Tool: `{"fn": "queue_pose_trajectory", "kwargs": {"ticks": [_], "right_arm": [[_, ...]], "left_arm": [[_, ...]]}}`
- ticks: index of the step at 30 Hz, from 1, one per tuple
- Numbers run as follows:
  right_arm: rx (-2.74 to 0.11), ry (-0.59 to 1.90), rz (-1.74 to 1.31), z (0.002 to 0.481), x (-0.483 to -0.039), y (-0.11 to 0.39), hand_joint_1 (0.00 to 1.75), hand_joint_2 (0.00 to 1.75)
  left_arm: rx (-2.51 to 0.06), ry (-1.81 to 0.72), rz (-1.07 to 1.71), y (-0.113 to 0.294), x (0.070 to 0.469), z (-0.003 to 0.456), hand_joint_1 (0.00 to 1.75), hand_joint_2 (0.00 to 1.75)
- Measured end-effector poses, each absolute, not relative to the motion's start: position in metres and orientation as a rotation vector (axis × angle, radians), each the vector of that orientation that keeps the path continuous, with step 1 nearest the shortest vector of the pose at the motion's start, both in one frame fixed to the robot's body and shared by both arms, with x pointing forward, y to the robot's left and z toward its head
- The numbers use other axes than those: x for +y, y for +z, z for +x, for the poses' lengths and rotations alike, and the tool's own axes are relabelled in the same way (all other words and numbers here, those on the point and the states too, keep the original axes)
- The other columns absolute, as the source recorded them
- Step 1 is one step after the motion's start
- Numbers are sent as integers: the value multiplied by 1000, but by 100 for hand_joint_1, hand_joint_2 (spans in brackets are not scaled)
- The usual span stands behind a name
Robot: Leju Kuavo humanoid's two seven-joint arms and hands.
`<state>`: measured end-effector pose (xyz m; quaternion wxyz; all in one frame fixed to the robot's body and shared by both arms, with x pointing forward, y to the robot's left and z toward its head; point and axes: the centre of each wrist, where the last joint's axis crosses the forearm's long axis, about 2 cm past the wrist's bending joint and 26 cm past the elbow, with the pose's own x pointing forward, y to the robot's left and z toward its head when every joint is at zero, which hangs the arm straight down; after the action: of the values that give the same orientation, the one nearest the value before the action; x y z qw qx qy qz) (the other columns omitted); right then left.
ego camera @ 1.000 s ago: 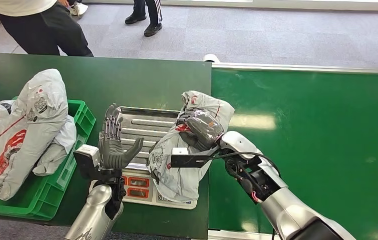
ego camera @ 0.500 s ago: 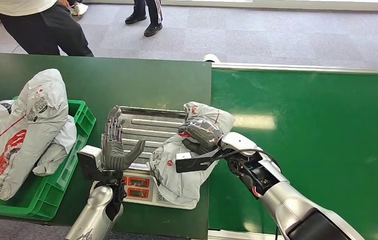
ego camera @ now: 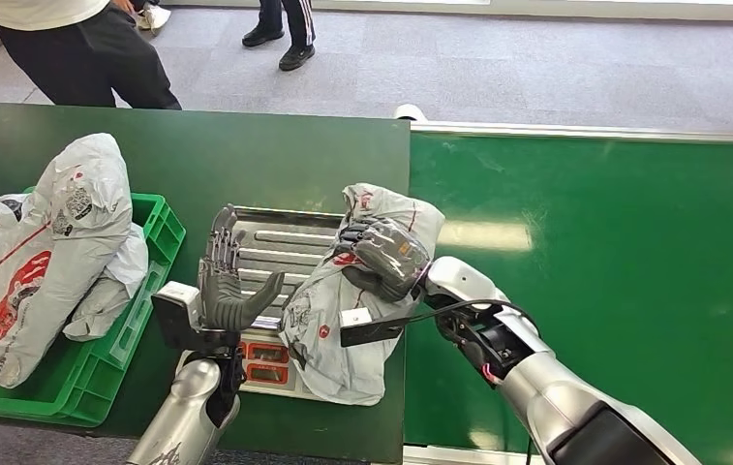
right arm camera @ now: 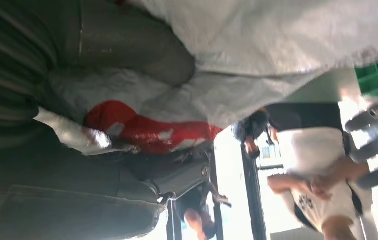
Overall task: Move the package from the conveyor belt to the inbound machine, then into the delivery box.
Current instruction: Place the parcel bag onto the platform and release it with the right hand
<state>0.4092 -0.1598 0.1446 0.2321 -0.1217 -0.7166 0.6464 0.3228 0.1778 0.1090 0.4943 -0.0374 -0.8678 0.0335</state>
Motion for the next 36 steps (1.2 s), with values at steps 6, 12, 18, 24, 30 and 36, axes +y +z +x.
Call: {"fn": "queue_pose_trajectory", "kwargs": {"ticks": [6,12,18,24,30,36], "right_arm": [[-2045,1755,-354,402,-152,137,0,175],[-2201,1605,-437,391,-149,126,0,175],[-2235,1467,-441,380,-147,114,0,175],[-2237,1412,-423,376,-146,111,0,175],[-2305,1148,-389,371,-142,118,0,175],[-2408,854,-309,363,-146,138,0,175]], "left_arm": [[-2110,73,-102,112,177,327,0,175],[-2109,66,-117,112,175,329,0,175],[-2108,64,-126,114,172,330,0,175],[-2104,65,-126,113,171,330,0,175],[-2104,77,-109,113,172,331,0,175],[-2101,95,-88,113,175,332,0,175]]}}
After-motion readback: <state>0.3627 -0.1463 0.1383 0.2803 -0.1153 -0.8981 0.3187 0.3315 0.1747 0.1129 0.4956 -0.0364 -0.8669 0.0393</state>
